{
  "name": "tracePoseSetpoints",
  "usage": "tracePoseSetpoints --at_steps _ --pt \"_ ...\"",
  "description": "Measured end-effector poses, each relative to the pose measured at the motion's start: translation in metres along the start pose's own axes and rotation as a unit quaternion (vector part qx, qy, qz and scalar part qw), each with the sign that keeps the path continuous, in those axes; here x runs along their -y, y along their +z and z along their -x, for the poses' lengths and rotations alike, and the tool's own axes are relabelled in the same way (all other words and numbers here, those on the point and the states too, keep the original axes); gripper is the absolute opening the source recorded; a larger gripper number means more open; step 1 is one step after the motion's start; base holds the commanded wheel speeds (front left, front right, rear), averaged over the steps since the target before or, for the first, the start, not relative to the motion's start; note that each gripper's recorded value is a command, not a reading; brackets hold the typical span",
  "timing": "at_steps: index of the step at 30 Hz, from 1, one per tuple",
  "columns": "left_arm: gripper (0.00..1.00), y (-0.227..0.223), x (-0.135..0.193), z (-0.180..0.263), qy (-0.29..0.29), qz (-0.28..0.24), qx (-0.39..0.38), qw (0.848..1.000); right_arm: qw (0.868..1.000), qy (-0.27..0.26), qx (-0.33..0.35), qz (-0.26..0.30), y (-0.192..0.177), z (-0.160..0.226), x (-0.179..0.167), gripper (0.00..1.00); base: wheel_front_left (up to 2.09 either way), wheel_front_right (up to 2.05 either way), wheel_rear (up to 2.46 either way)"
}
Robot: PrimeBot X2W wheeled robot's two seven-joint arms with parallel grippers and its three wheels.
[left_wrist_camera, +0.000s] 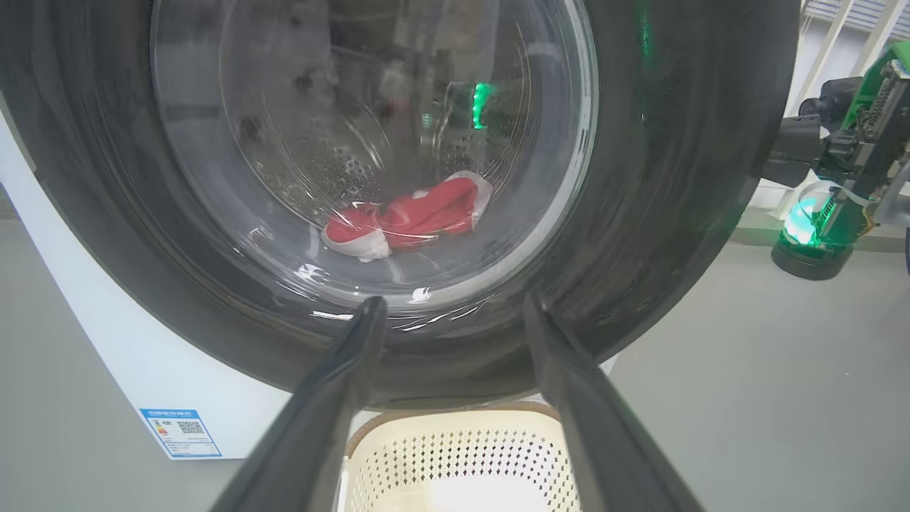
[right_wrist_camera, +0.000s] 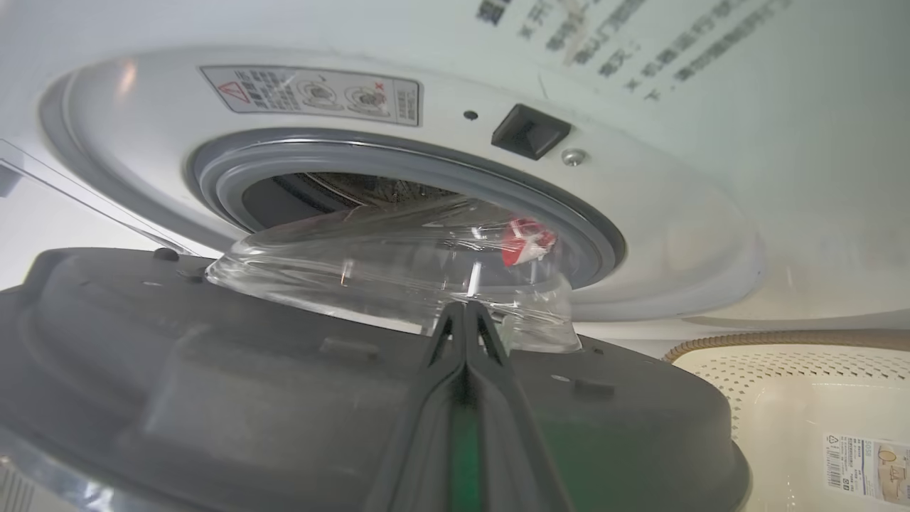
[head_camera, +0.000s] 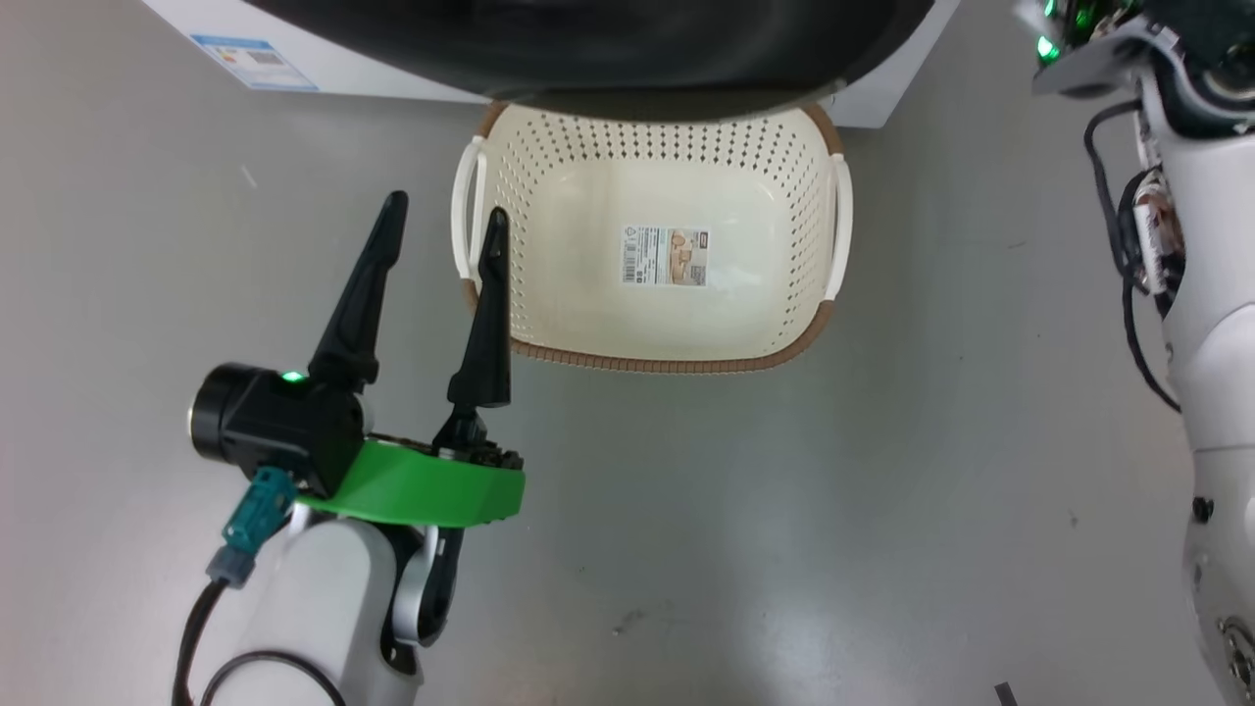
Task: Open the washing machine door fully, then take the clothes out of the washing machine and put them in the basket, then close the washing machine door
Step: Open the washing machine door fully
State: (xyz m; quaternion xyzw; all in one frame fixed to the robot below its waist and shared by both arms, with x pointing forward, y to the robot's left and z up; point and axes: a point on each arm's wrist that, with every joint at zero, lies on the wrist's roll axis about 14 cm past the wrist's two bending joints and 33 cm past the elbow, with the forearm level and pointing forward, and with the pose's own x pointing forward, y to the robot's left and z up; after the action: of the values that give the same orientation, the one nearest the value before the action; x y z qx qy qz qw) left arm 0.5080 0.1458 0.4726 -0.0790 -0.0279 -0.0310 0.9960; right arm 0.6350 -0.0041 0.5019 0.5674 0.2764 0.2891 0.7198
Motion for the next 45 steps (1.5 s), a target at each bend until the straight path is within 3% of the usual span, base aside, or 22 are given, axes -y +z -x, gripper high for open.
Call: tracePoseSetpoints --at_steps 14,29,36,37,38,39,45 --pt "1.0 0.018 0.001 0.013 0.003 0.0 0.012 1.0 0.998 0.002 -0.058 0.003 -0.052 0.011 -0.014 0.0 0.0 0.0 0.0" --pt "1.0 0.023 0.002 0.023 0.005 0.0 0.014 1.0 0.998 0.016 -0.066 0.013 -0.065 0.023 -0.03 0.0 0.0 0.0 0.0" --pt "1.0 0.021 0.004 0.023 0.005 0.002 0.012 1.0 0.998 -0.006 -0.042 0.054 -0.06 0.027 -0.022 0.0 0.0 0.0 0.0" --pt "1.0 0.02 0.004 0.023 0.005 0.003 0.01 1.0 0.998 -0.012 -0.033 0.058 -0.058 0.027 -0.018 0.33 0.0 0.0 0.0" --pt "1.0 0.019 0.004 0.023 0.004 0.003 0.009 1.0 0.998 -0.016 -0.025 0.063 -0.056 0.028 -0.016 0.48 0.0 0.0 0.0" --pt "1.0 0.019 0.004 0.023 0.004 0.004 0.009 1.0 0.997 -0.019 -0.015 0.069 -0.053 0.029 -0.014 1.0 0.0 0.0 0.0" --pt "1.0 0.024 0.002 0.021 0.012 0.046 0.017 0.999 0.983 -0.045 0.076 0.159 -0.021 0.04 -0.008 1.0 0.0 0.0 0.0"
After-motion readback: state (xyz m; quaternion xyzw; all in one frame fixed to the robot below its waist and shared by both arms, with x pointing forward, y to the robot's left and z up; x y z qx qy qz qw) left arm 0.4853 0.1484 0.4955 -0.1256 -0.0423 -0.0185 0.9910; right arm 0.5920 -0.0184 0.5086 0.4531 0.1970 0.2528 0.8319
